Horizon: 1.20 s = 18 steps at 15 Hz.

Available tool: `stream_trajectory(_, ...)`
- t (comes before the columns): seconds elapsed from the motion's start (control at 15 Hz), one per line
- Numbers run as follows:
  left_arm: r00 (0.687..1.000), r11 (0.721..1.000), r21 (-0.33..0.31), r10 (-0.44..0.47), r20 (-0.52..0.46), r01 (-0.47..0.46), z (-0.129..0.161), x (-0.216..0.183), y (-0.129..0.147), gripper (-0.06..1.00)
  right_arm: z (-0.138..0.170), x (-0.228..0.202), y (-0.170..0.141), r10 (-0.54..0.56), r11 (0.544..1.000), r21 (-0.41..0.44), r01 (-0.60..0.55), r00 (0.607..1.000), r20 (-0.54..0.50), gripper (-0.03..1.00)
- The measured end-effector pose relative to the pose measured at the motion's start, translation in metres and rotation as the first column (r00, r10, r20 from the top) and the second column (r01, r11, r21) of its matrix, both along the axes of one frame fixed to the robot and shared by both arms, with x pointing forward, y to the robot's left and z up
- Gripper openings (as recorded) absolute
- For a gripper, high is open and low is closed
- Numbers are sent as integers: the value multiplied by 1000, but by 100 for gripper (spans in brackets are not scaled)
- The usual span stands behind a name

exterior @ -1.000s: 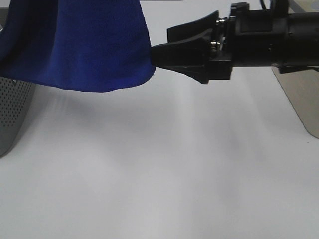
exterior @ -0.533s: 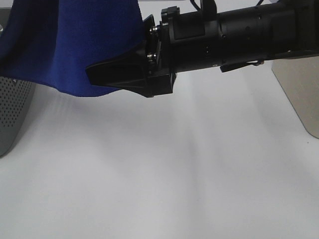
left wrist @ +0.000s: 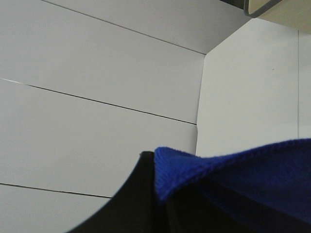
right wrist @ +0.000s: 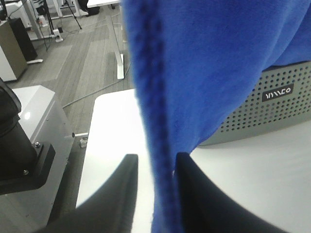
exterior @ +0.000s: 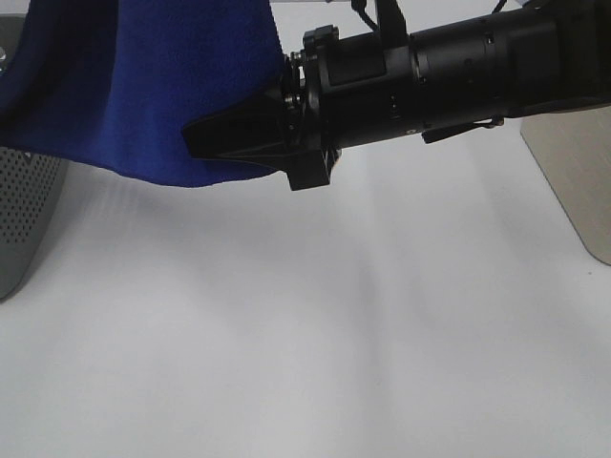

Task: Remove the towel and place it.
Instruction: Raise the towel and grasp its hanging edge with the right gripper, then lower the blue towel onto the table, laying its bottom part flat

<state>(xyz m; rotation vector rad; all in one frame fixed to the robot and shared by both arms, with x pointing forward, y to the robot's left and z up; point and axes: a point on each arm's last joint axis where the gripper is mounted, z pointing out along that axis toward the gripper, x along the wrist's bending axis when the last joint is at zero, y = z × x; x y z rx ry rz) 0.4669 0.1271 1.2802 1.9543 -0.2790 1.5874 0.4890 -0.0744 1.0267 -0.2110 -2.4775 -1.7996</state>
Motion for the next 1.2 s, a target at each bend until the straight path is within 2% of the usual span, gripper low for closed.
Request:
stream_trajectory(0.27,1000,1000,0,0,0,0,0,0,0,0,7,-5,-6,-10,997,-75,13,1000,28,26)
stream_trajectory(0.73,1000,1000,-1,0,-1,0,0,0,0,0,12,-10,-10,0,995,-102,1,1000,5,26)
stream_trajectory(0.93,1000,1000,-4,-2,-3,2,0,0,0,0,17,-14,-17,-2,990,-143,3,1000,7,16)
stream_trajectory(1.0,1000,1000,-4,-2,-4,2,0,0,0,0,19,-14,-18,-7,989,-148,8,1000,4,6)
stream_trajectory(1.07,1000,1000,-7,-3,-5,3,0,0,0,0,19,-15,-20,-14,987,-160,11,1000,-13,1)
stream_trajectory(1.2,1000,1000,-11,-5,-9,5,0,0,0,0,18,-15,-20,-30,986,-166,20,998,-56,1)
